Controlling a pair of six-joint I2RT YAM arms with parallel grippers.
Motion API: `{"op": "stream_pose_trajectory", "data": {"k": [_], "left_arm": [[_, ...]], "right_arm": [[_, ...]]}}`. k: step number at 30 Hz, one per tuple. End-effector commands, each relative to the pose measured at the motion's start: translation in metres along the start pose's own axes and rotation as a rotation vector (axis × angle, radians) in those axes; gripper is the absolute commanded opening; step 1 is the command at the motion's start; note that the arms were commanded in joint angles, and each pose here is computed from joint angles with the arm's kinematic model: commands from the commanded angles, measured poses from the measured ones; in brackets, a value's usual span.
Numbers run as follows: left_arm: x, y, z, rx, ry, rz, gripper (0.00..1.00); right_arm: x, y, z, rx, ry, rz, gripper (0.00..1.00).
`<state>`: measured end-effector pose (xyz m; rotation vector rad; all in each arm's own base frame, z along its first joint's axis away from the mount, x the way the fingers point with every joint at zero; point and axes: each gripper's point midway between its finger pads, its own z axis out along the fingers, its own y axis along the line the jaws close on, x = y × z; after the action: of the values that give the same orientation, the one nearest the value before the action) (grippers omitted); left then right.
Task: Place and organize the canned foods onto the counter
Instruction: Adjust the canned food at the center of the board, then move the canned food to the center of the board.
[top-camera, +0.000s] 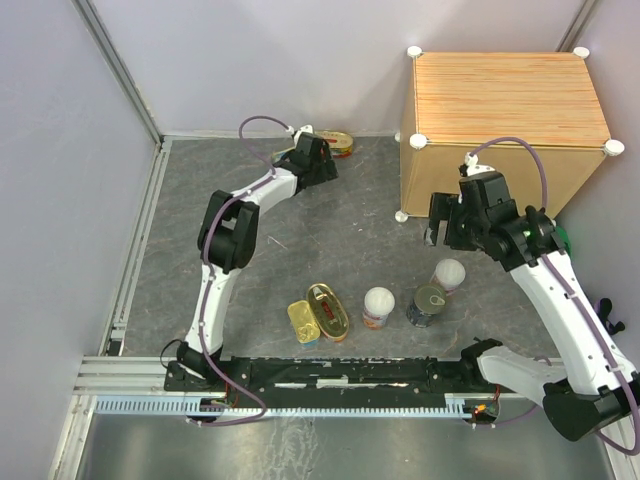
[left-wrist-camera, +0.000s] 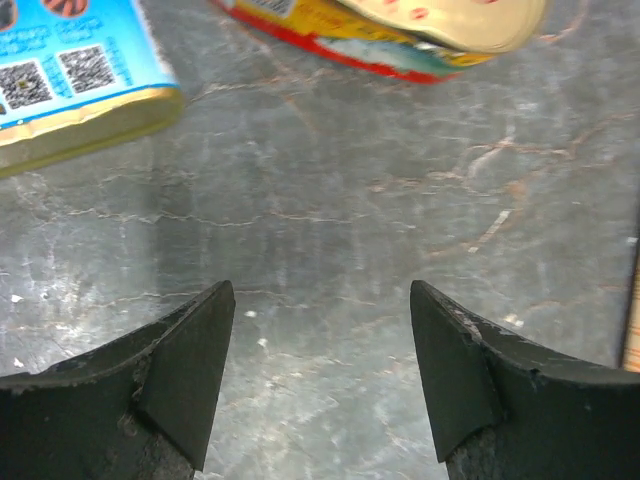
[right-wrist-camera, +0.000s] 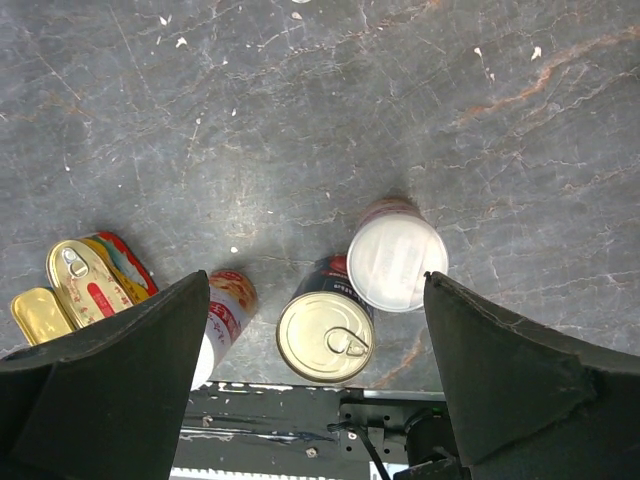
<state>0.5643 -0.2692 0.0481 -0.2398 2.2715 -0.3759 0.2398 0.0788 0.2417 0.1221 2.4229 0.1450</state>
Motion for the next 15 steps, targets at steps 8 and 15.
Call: {"op": "stream_pose_trajectory", "data": {"k": [8,15], "left_arm": [[-0.117,-0.078,-0.054,0.203,-0.362,-0.018,0.78],[-0.133,-0.073,-0.021,0.148,-0.47,0.065,0.78]], "right_arm": [[-0.007,0.009,-0.012,-0.059,-0.031,0.021,0.95],[-0.016,0.013,-0.013,-0.074,-0.063,0.026,0.95]]}}
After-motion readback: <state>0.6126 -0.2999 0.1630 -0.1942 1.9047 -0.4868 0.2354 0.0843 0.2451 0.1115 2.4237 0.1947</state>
